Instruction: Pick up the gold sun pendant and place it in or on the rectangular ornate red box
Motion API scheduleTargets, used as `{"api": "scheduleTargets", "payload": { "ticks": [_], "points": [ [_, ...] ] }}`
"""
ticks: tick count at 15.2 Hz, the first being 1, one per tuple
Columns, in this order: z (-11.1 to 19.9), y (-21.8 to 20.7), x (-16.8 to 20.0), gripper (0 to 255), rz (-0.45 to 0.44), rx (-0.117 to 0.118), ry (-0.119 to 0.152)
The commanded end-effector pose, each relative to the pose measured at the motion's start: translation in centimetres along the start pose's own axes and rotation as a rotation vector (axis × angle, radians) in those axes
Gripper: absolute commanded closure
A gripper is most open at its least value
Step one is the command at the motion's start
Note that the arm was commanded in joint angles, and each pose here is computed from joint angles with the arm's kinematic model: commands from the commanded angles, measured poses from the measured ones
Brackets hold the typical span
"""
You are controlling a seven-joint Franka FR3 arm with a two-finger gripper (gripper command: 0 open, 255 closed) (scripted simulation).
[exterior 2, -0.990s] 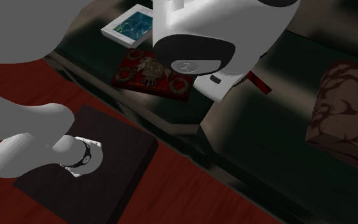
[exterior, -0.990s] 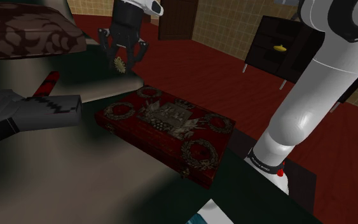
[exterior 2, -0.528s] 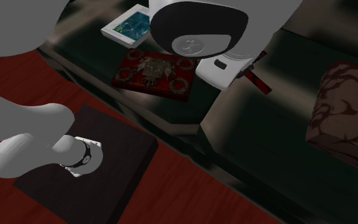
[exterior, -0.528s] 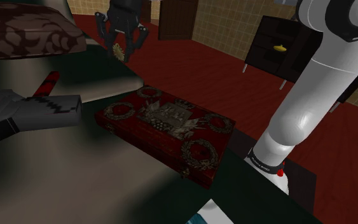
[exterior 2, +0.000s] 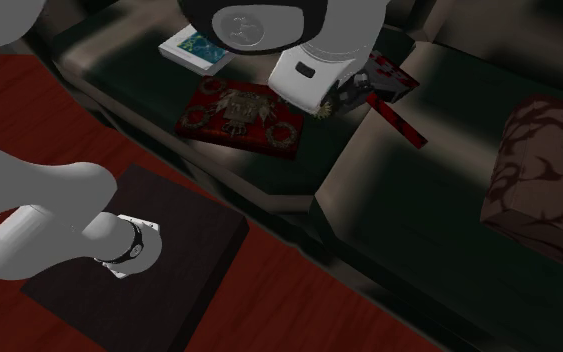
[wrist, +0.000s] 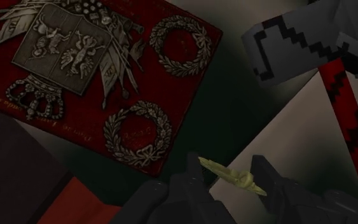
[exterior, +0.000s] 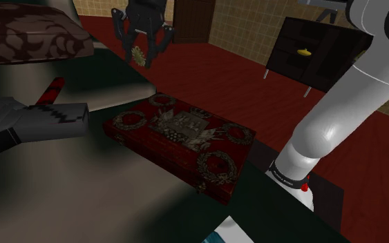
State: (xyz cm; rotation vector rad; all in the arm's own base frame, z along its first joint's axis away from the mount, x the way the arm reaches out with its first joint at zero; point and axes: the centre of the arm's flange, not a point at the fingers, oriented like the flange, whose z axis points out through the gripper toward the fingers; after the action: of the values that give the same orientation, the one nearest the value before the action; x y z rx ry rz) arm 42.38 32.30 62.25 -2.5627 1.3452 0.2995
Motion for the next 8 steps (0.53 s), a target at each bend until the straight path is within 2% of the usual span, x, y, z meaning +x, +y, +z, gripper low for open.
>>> {"api": "scheduleTargets", "payload": {
  "ticks": [1, 8],
  "points": [
    [0.4, 2.2, -1.6, 255, 0.001, 0.001, -0.001],
    [2.0, 9.4, -7.1, 255, 0.001, 0.001, -0.001]
  ]
}}
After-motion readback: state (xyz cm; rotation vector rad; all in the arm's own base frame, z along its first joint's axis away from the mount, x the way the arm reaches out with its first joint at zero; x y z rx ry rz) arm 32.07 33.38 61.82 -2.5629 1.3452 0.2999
